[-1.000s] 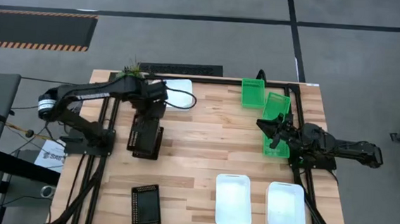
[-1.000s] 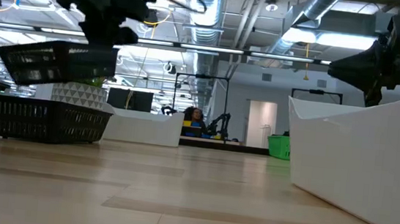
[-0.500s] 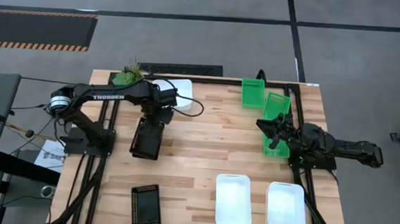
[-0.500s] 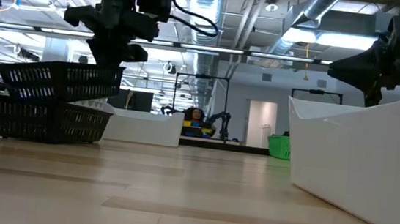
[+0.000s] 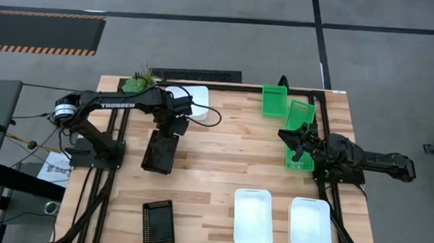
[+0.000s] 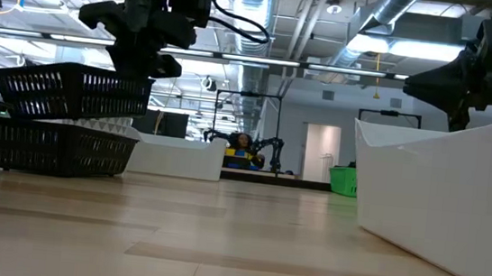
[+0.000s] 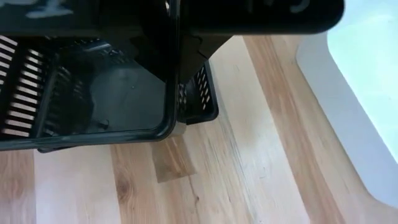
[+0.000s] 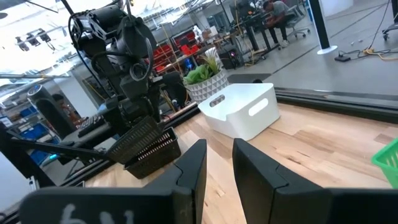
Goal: Stack baskets by color
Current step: Stack the left black bin on top of the top black bin
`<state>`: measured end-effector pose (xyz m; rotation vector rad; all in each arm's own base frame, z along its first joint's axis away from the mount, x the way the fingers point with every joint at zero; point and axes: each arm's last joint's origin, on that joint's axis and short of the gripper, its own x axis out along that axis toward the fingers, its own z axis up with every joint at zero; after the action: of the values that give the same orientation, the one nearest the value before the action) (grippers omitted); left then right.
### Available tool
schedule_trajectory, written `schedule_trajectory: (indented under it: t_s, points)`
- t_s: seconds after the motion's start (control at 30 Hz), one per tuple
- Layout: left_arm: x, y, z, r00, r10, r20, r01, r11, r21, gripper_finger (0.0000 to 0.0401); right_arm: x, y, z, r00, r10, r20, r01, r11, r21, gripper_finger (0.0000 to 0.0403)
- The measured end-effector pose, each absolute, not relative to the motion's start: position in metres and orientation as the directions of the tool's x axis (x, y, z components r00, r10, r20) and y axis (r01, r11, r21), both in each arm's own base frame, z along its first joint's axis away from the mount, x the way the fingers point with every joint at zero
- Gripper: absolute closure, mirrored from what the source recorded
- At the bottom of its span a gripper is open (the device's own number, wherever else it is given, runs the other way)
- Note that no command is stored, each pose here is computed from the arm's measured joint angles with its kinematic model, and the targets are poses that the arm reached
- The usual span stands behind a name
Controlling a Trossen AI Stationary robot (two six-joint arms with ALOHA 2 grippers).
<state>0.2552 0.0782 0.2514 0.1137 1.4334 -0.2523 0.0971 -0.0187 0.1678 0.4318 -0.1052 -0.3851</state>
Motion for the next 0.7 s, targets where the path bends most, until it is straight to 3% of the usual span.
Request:
schedule_trajectory:
  t_s: [0.7]
  points:
    - [0.261, 0.081, 0.239, 0.071, -0.128, -0.989, 0.217, 0.970, -0.110, 0.0401, 0.097, -0.019, 0.168, 0.923, -0.385, 0.018, 0.341, 0.838, 0.427, 0.0298]
